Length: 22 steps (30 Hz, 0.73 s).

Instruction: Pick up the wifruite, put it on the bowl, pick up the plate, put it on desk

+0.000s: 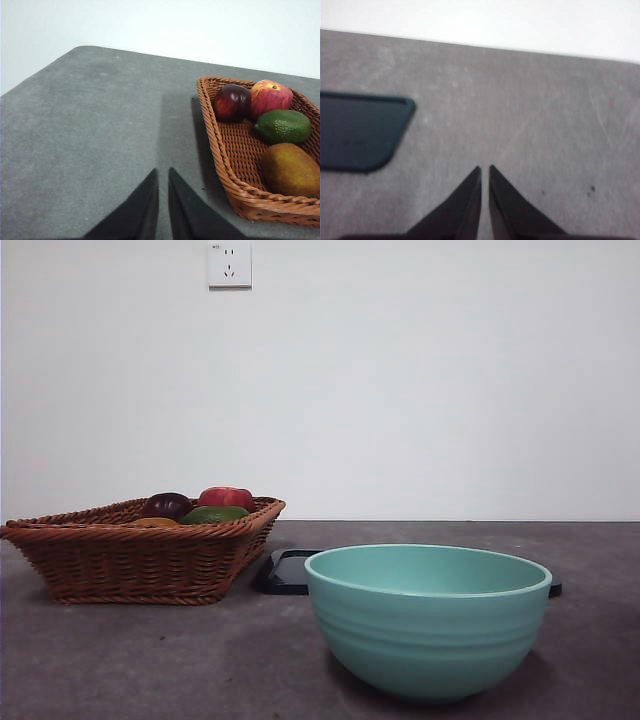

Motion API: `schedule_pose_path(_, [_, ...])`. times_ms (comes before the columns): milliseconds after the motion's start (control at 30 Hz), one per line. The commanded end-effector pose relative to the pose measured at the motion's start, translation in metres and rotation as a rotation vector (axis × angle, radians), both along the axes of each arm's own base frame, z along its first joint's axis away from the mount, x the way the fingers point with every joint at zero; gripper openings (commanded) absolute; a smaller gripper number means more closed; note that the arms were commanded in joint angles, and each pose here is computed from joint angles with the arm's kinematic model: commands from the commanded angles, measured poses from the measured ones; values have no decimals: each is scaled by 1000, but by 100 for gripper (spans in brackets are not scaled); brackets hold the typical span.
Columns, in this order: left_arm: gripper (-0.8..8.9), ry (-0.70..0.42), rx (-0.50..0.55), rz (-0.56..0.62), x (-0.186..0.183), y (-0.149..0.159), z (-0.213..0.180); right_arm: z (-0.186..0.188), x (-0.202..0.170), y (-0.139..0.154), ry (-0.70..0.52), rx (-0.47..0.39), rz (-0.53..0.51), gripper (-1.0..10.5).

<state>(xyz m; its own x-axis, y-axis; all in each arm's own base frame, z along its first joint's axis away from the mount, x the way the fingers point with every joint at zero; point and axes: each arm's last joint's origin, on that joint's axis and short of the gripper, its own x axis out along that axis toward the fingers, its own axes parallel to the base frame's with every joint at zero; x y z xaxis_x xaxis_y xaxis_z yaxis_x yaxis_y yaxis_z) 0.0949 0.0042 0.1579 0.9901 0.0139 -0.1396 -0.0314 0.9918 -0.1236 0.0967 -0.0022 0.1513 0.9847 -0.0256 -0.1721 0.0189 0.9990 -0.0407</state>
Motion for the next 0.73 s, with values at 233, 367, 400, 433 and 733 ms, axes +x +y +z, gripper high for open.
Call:
schedule_pose_path(233, [28,8,-3,3,1,0,-6,-2,-1,-3,-3,18,-50,21])
schedule_pose_path(367, [28,8,-2,3,1,0,-6,-1,-1,-3,-4,6,-48,21])
schedule_pose_path(400, [28,8,-3,3,1,0,-6,-1,-1,-3,-7,7,-47,21])
schedule_pose_path(433, [28,8,-2,3,1,0,-6,-1,-1,-3,-11,6,-48,21])
schedule_pose_path(733, [28,8,-3,3,1,0,-6,1,-1,-3,-26,6,-45,21])
